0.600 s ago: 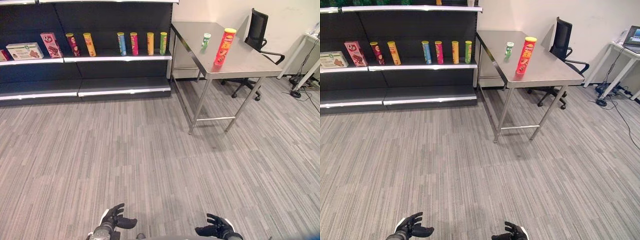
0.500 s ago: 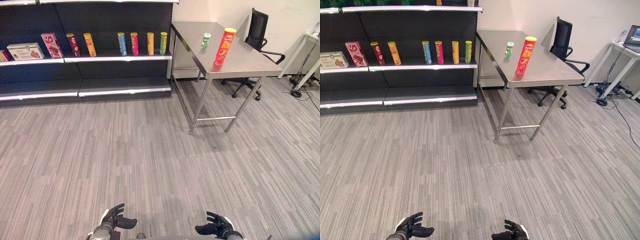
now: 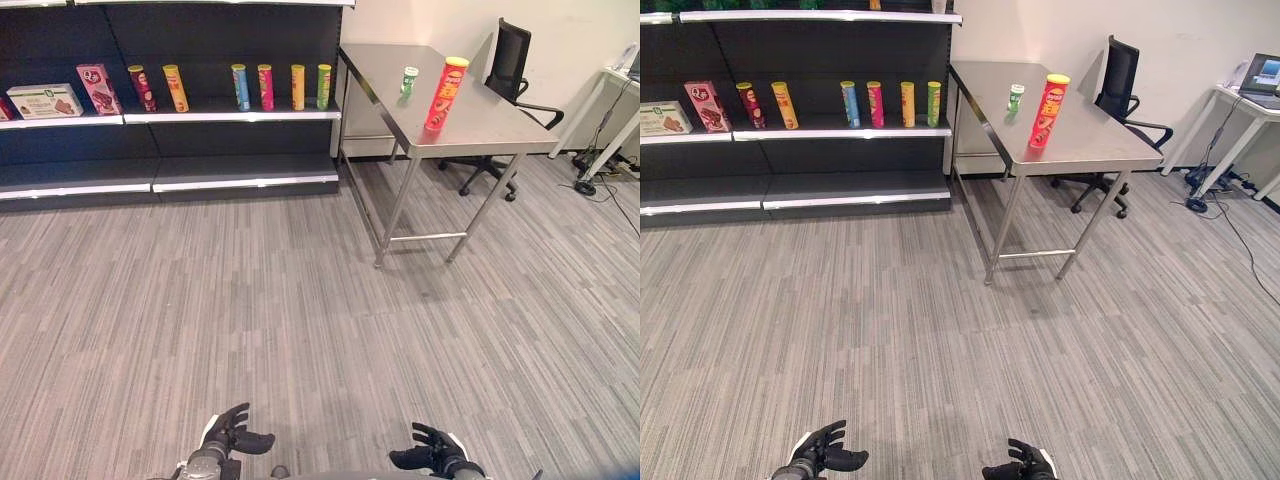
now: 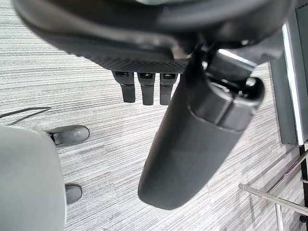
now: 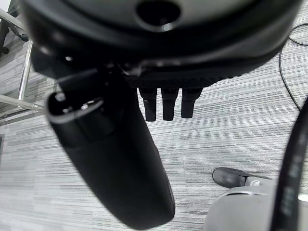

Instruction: Put the goods on the table back onto the shelves and tidy them up.

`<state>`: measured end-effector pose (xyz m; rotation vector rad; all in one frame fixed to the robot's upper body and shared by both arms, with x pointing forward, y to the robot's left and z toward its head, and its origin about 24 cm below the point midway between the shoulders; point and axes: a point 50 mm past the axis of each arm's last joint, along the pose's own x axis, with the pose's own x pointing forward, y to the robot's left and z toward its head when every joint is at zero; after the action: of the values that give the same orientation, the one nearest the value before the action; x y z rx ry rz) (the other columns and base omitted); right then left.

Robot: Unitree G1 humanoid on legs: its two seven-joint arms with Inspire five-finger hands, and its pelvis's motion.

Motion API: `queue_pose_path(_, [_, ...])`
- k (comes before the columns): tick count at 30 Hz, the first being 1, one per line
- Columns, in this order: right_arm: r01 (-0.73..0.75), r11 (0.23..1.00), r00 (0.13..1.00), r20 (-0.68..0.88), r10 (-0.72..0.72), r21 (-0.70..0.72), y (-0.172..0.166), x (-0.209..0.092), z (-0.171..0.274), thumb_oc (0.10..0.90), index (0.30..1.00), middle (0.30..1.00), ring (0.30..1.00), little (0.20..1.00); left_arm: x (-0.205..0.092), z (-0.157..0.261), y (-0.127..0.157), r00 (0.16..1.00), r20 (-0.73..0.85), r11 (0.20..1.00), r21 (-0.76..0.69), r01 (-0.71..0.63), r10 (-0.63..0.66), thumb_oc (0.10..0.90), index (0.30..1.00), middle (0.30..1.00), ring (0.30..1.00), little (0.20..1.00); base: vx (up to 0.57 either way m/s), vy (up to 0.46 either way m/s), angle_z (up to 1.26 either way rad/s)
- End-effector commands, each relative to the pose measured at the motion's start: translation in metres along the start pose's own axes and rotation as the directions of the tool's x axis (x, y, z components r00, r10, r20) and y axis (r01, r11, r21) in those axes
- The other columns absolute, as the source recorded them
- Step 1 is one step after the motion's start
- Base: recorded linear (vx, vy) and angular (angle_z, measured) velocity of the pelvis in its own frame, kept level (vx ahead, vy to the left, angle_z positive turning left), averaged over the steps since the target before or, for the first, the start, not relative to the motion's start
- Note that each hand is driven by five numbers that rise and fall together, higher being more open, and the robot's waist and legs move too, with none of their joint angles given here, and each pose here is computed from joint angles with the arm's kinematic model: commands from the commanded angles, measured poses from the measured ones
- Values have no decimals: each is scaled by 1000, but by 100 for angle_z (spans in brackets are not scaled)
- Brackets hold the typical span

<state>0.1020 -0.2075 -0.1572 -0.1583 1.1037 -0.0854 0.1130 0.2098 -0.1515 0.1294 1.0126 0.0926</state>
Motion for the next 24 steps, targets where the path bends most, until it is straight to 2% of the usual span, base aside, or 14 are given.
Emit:
queue_pose_path(1, [34,999,993,117,-33,-1,-12,4,31,800,900,900,900,900,7,30,0,995,100,1000,12,4,-6,800,900,900,900,900,0,0,0])
queue_pose_path(8, [34,999,994,107,-33,-3,-13,4,29,800,900,900,900,900,7,27,1,996,84,1000,16,-1,0,800,900,900,900,900,0,0,0])
queue_pose_path(14, [26,996,990,136,-37,82,-14,4,36,800,900,900,900,900,8,31,1,995,101,1000,17,-2,0,800,900,900,900,900,14,-16,-1])
queue_pose_path(17, [-3,999,985,173,-6,52,-9,4,45,800,900,900,900,900,8,39,-1,991,132,998,68,10,-19,800,900,900,900,900,0,0,0])
queue_pose_path(24, [-5,999,986,167,-1,40,-8,4,45,800,900,900,900,900,9,47,-6,987,158,997,69,31,-42,800,900,900,900,900,0,0,0])
